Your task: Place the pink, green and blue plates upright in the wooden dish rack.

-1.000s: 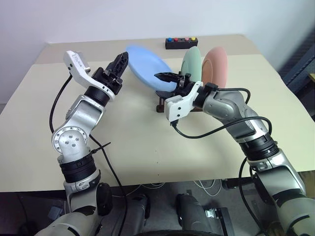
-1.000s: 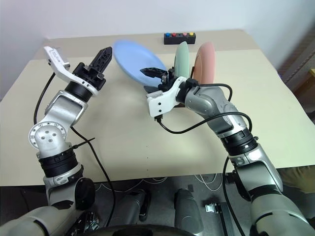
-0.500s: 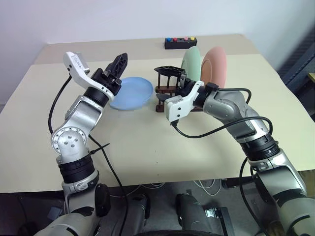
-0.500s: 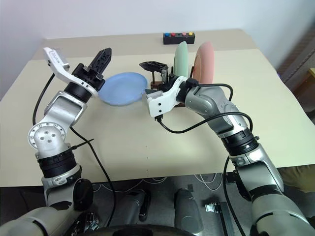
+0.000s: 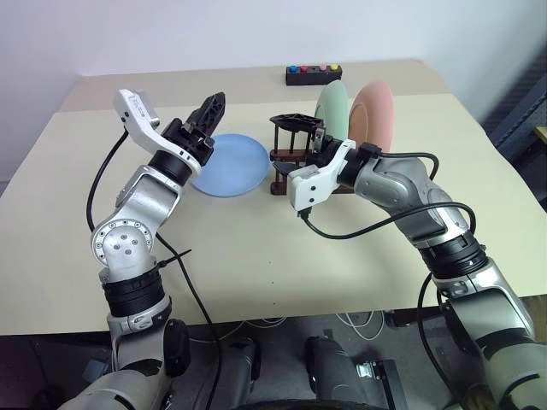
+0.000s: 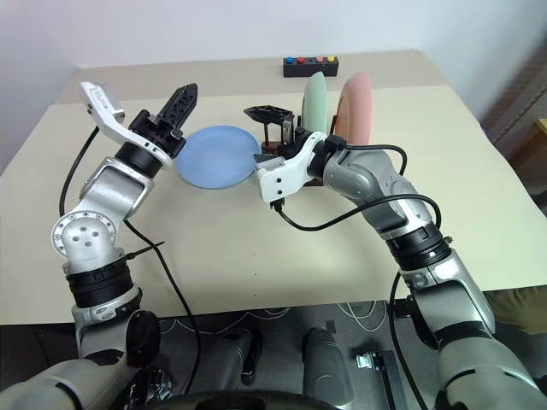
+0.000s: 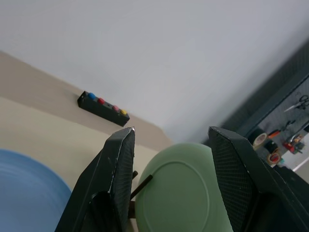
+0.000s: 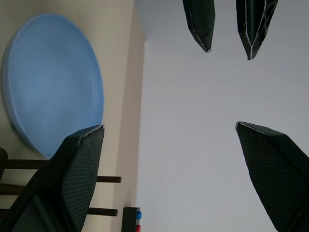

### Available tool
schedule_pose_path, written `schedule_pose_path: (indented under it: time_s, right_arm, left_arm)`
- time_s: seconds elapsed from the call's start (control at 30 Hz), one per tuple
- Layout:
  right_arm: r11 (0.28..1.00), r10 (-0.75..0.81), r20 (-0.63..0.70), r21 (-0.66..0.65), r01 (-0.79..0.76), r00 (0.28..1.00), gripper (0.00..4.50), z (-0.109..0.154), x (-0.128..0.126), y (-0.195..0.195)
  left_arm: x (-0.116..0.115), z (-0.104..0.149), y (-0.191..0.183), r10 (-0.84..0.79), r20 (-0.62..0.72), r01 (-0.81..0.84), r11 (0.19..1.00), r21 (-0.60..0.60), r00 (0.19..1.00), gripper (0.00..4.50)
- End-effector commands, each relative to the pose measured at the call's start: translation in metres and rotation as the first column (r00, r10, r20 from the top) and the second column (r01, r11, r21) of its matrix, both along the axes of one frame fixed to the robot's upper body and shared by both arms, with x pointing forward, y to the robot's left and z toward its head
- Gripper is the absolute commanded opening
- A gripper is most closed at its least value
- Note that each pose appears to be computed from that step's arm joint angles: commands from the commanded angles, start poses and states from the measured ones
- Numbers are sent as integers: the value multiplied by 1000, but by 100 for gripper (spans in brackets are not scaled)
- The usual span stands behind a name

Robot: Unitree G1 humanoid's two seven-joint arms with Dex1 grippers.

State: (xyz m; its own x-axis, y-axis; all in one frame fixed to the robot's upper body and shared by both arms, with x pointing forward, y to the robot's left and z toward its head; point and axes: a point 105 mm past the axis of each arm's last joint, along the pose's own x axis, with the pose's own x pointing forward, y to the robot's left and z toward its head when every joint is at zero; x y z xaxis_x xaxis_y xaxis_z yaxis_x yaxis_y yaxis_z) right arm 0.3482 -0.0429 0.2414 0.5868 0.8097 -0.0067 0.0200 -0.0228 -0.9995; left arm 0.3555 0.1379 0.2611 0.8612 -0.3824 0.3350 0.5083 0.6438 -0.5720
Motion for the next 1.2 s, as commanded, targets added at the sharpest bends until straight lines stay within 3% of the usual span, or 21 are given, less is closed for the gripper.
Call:
schedule_pose_path:
  time_s: [0.03,0.17,0.23,0.27,0.37,0.43,0.47,0.73,0.77,0.83,0.87,1.03,1.2]
  right_arm:
    - [993,24,-6,115,-23,1000,446,19,-6,-1]
    - [993,21,-16,119,-19,1000,446,18,-6,-3]
    - [993,20,-18,118,-18,1000,446,17,-5,-2]
    - [993,21,-19,118,-19,1000,446,17,-5,-2]
    - [991,29,-27,128,-25,999,450,16,-5,1]
    - [991,31,-29,131,-27,999,450,15,-6,2]
    - [991,32,-30,132,-28,999,450,14,-6,2]
    - [990,22,-44,140,-16,999,450,11,-7,-1]
    - [990,19,-46,141,-12,999,450,11,-8,-2]
    - [990,9,-51,140,-2,999,450,9,-8,-5]
    - [990,5,-53,142,2,999,450,9,-8,-6]
    - [989,1,-57,149,8,998,450,9,-7,-6]
    - [988,3,-62,157,6,998,450,9,-7,-7]
  left_arm:
    - [8,-4,19,81,-16,-78,989,124,997,246]
    - [35,-49,62,204,-268,-81,910,406,942,246]
    - [40,-43,78,243,-233,-79,833,547,942,246]
    - [41,-38,80,222,-240,-58,837,544,945,246]
    - [40,-43,85,145,-383,104,823,558,912,322]
    - [45,-51,99,196,-383,132,722,680,903,420]
    - [49,-51,103,204,-385,134,711,690,900,446]
    - [54,-69,77,67,-528,300,760,576,846,446]
    - [54,-74,80,101,-493,295,692,659,864,446]
    - [49,-88,77,96,-557,350,687,637,825,446]
    - [45,-95,75,94,-576,391,646,656,812,446]
    - [43,-108,68,103,-608,421,630,652,788,446]
    - [44,-108,70,111,-628,384,706,596,770,446]
